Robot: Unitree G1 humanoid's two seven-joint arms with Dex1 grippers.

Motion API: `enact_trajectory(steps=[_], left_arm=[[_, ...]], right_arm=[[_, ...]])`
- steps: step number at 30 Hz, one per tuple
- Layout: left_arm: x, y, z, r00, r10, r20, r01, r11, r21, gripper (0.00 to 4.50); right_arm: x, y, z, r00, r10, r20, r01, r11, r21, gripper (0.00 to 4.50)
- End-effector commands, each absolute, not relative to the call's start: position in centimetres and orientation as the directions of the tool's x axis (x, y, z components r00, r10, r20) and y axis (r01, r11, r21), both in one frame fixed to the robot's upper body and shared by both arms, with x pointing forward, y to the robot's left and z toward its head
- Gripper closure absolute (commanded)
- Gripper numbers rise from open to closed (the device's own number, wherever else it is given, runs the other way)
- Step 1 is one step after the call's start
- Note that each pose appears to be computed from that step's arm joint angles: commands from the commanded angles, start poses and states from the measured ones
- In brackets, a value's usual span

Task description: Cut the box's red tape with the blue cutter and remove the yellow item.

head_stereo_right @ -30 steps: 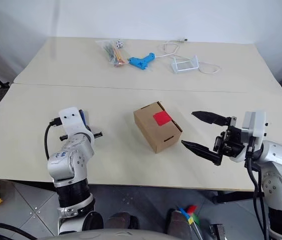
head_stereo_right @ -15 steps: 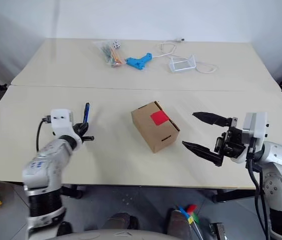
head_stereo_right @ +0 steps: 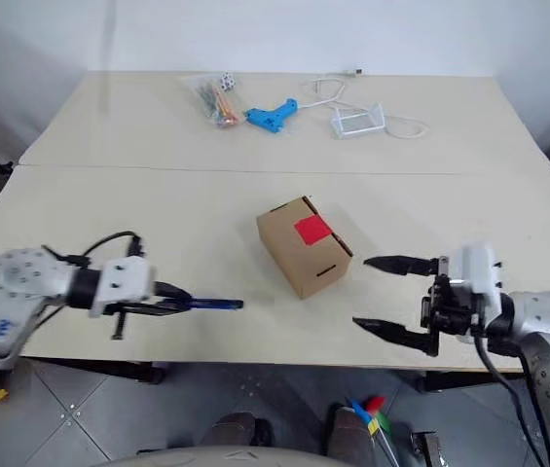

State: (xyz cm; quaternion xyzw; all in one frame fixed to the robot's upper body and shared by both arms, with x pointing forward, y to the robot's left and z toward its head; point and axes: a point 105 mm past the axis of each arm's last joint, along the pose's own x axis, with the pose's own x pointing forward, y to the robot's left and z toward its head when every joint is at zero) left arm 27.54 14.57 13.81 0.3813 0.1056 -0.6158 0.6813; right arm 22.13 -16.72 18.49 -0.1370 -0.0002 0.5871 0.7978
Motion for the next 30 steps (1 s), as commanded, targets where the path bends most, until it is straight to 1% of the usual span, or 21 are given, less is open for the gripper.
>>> enact_trajectory(steps=[1, 3, 5, 6, 10, 12, 14, 16, 17, 20, 26, 30], left_arm=[[27.1, 11.2, 12.9, 0.213, -0.750, -0.627, 0.927, -0.047, 0.372, 4.10], [26.5, 9.2, 12.1, 0.199, -0.758, -0.621, 0.939, -0.033, 0.342, 4.10], [25.9, 7.9, 11.1, 0.201, -0.733, -0.650, 0.941, -0.041, 0.337, 4.10], [25.9, 7.6, 10.6, 0.214, -0.713, -0.668, 0.946, -0.018, 0.323, 4.10], [26.1, 7.1, 9.8, 0.257, -0.661, -0.705, 0.951, 0.041, 0.308, 4.10], [25.7, 6.5, 9.6, 0.251, -0.652, -0.716, 0.953, 0.035, 0.302, 4.10], [25.2, 6.1, 9.3, 0.235, -0.642, -0.729, 0.959, 0.029, 0.284, 4.10], [25.4, 5.7, 9.3, 0.258, -0.631, -0.731, 0.953, 0.044, 0.299, 4.10], [25.6, 5.5, 9.4, 0.274, -0.623, -0.732, 0.944, 0.029, 0.329, 4.10], [25.8, 5.4, 9.4, 0.285, -0.605, -0.743, 0.935, 0.007, 0.353, 4.10], [26.6, 5.3, 9.8, 0.322, -0.592, -0.739, 0.917, 0.001, 0.398, 4.10], [26.6, 5.0, 9.8, 0.322, -0.596, -0.736, 0.914, -0.006, 0.405, 4.10]], right_arm=[[20.5, -15.7, 17.1, 0.250, 0.924, -0.288, -0.951, 0.178, -0.254, 0.00], [20.6, -15.3, 16.4, 0.283, 0.920, -0.271, -0.947, 0.223, -0.232, 0.00], [21.1, -14.9, 15.7, 0.329, 0.907, -0.264, -0.931, 0.264, -0.252, 0.38], [21.4, -14.7, 15.4, 0.353, 0.900, -0.258, -0.923, 0.289, -0.253, 0.55], [22.0, -13.7, 14.3, 0.382, 0.881, -0.281, -0.912, 0.309, -0.270, 1.91], [22.3, -13.2, 13.4, 0.388, 0.872, -0.297, -0.912, 0.316, -0.263, 2.58], [22.6, -12.8, 12.7, 0.392, 0.864, -0.316, -0.912, 0.318, -0.260, 3.37], [22.9, -12.6, 11.7, 0.397, 0.846, -0.355, -0.911, 0.317, -0.263, 4.02], [23.5, -12.6, 11.0, 0.412, 0.827, -0.383, -0.905, 0.322, -0.279, 4.40], [24.4, -12.0, 10.4, 0.413, 0.825, -0.385, -0.904, 0.322, -0.280, 4.46], [24.3, -10.6, 11.2, 0.386, 0.857, -0.341, -0.916, 0.311, -0.254, 4.46], [24.6, -10.5, 10.7, 0.397, 0.845, -0.358, -0.914, 0.328, -0.238, 4.46]])
